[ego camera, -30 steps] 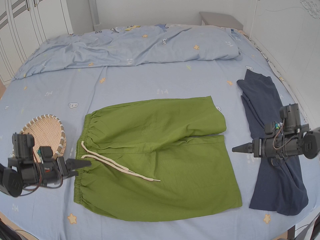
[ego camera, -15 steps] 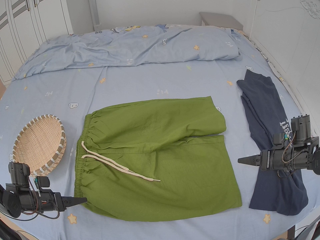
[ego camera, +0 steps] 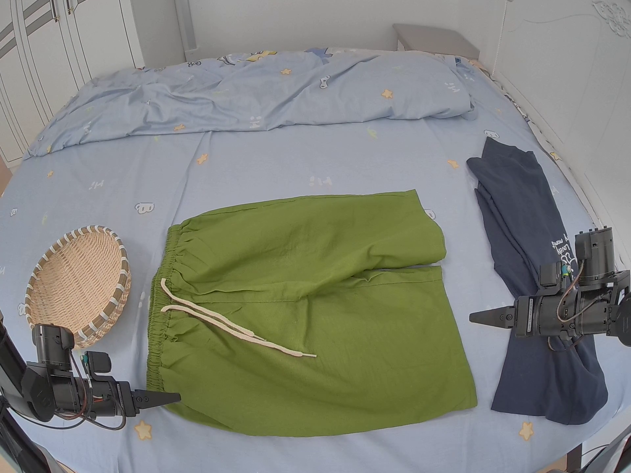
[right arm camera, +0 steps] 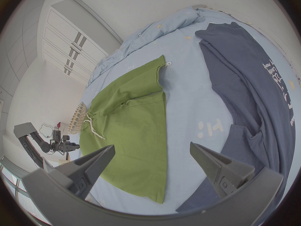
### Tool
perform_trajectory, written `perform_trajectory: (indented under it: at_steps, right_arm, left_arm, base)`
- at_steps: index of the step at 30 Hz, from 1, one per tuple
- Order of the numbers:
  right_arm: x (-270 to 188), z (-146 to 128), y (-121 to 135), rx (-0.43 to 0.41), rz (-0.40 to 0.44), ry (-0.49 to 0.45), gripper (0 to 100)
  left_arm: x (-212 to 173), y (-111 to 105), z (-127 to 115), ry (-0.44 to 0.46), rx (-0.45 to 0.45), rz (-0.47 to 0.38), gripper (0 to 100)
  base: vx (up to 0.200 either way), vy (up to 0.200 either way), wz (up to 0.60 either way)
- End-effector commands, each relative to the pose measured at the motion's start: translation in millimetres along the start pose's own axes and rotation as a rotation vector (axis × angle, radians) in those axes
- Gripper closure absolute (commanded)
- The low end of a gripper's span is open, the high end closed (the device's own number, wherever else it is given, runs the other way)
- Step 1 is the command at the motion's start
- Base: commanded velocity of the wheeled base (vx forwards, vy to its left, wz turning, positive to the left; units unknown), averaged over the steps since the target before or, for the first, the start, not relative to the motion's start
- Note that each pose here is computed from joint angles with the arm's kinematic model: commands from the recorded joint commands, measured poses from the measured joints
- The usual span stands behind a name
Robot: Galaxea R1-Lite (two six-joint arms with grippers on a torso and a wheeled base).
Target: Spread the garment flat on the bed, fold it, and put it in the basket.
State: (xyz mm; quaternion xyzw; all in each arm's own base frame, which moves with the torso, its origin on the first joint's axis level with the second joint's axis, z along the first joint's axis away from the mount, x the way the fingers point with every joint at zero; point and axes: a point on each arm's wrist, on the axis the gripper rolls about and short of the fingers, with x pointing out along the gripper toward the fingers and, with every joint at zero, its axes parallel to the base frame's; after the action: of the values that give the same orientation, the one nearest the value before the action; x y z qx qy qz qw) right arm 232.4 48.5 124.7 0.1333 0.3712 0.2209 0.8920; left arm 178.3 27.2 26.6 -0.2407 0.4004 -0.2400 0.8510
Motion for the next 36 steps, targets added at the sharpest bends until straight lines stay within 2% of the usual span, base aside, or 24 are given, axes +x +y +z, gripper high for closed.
perform_trajectory:
  at_steps: [1, 5, 6, 13, 18, 20, 21, 24, 25, 32, 36]
  right_arm:
    - [1, 0, 0, 0.0, 0.0, 0.001, 0]
    - [1, 0, 0, 0.0, 0.0, 0.003, 0]
    - [1, 0, 0, 0.0, 0.0, 0.003, 0]
    - [2, -8, -3, 0.009, -0.005, 0.031, 0]
    - [6, -21, -8, 0.031, -0.012, 0.082, 0]
    - [5, -27, -9, 0.04, 0.003, 0.104, 0]
    - [5, -34, -9, 0.051, 0.042, 0.135, 0]
    - [6, -40, -10, 0.064, 0.09, 0.168, 0]
    - [12, -45, -12, 0.078, 0.116, 0.205, 0]
    - [34, -65, -24, 0.071, 0.109, 0.324, 0]
    - [35, -73, -25, 0.061, 0.119, 0.323, 0]
  left_arm:
    - [8, 8, -3, 0.03, -0.034, 0.001, 0]
    - [13, 14, -1, 0.005, -0.018, 0.001, 0]
    - [14, 15, -1, 0.001, -0.017, 0.001, 100]
    - [12, 15, -1, -0.024, -0.004, 0.001, 100]
    - [2, 13, -10, -0.043, -0.021, -0.031, 100]
    - [-5, 13, -12, -0.065, -0.03, -0.039, 100]
    - [-12, 15, -10, -0.098, -0.043, -0.053, 100]
    - [-16, 17, -10, -0.117, -0.055, -0.069, 100]
    - [-16, 18, -10, -0.12, -0.058, -0.082, 100]
    - [-15, 19, -10, -0.119, -0.055, -0.086, 100]
    - [-14, 19, -10, -0.114, -0.058, -0.088, 100]
  base:
    - [0.0, 0.0, 0.0]
    - [0.0, 0.0, 0.0]
    - [0.0, 0.0, 0.0]
    - [0.0, 0.0, 0.0]
    - [0.0, 0.0, 0.0]
    - [0.0, 0.0, 0.0]
    - [0.0, 0.0, 0.0]
    - [0.0, 0.0, 0.0]
    - [0.0, 0.0, 0.0]
    - [0.0, 0.0, 0.0]
    - [0.0, 0.0, 0.0]
